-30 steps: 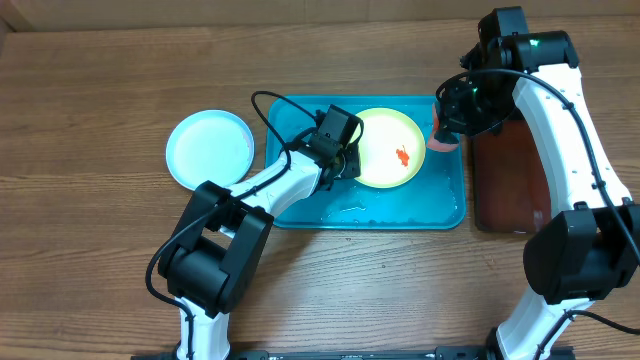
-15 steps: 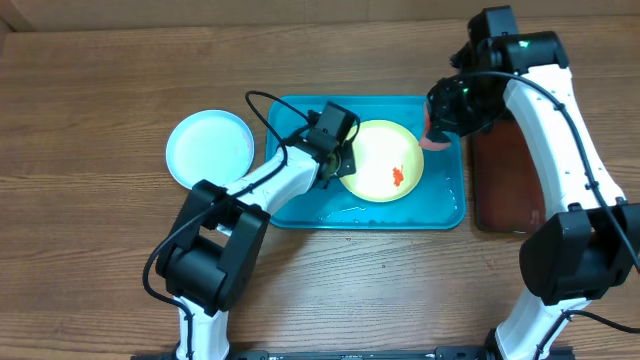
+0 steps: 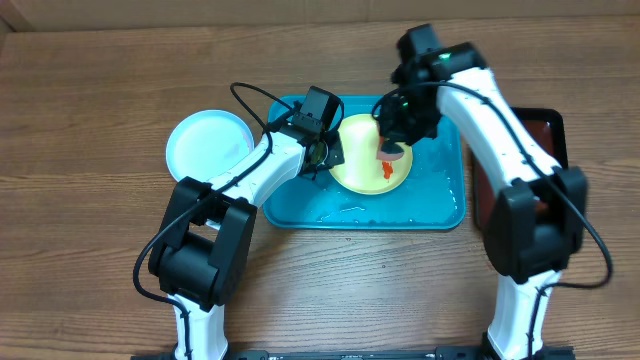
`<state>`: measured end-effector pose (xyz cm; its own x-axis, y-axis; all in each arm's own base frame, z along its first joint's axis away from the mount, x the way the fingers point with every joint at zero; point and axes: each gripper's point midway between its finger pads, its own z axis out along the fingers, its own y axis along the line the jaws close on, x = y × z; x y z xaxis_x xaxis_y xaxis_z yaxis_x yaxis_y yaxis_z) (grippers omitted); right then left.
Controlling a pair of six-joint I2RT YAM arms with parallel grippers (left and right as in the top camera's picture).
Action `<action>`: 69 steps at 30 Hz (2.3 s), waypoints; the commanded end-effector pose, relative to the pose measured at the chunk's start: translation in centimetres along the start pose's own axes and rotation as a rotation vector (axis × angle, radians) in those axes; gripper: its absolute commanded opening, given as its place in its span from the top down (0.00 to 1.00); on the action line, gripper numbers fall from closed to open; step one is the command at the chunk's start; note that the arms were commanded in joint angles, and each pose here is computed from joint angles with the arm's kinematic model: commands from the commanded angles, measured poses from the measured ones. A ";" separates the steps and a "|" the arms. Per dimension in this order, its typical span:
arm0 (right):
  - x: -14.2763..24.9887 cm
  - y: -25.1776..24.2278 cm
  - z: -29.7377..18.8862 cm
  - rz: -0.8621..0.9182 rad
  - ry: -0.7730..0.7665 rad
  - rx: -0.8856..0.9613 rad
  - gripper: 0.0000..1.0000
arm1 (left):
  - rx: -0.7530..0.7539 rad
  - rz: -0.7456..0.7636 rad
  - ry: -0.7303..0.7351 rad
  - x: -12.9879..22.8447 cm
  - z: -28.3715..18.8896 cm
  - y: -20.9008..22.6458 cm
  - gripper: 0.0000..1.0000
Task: Clean dirty plates on tray and stack at the side
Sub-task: 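Bring the sponge in the right gripper down onto the yellow plate, then scrub the yellow plate sauce with the right-gripper sponge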
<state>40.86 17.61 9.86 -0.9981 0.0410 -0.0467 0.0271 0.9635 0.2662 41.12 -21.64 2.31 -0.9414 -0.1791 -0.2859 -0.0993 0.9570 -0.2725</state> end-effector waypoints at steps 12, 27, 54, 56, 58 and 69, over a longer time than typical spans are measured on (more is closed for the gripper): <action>-0.5 -1.8 2.8 0.046 0.001 0.096 0.96 | 0.141 -0.058 0.083 -1.2 -0.5 0.9 0.96; 0.9 -2.9 7.9 0.050 0.012 0.060 0.96 | 0.164 -0.007 0.092 -0.8 -0.5 0.3 0.96; 1.3 -6.7 7.4 0.121 0.064 0.063 0.96 | 0.162 -0.006 0.086 -0.9 -0.5 0.3 0.96; 0.7 -7.7 7.2 0.121 0.043 0.089 0.96 | 0.162 -0.006 0.086 -0.9 -0.5 0.3 0.96; 0.0 -8.2 7.1 0.102 0.017 0.097 0.96 | 0.162 -0.006 0.086 -0.9 -0.5 0.3 0.96; 0.1 -3.7 8.1 0.024 -0.007 0.022 0.96 | 0.162 -0.007 0.086 -0.9 -0.5 0.3 0.96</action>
<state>42.24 14.44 1.44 -0.9928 0.1019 -0.0634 0.0833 0.9653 0.2476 41.37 -20.77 2.80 -0.9655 -0.1675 -0.1996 -0.0725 0.9085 -0.4116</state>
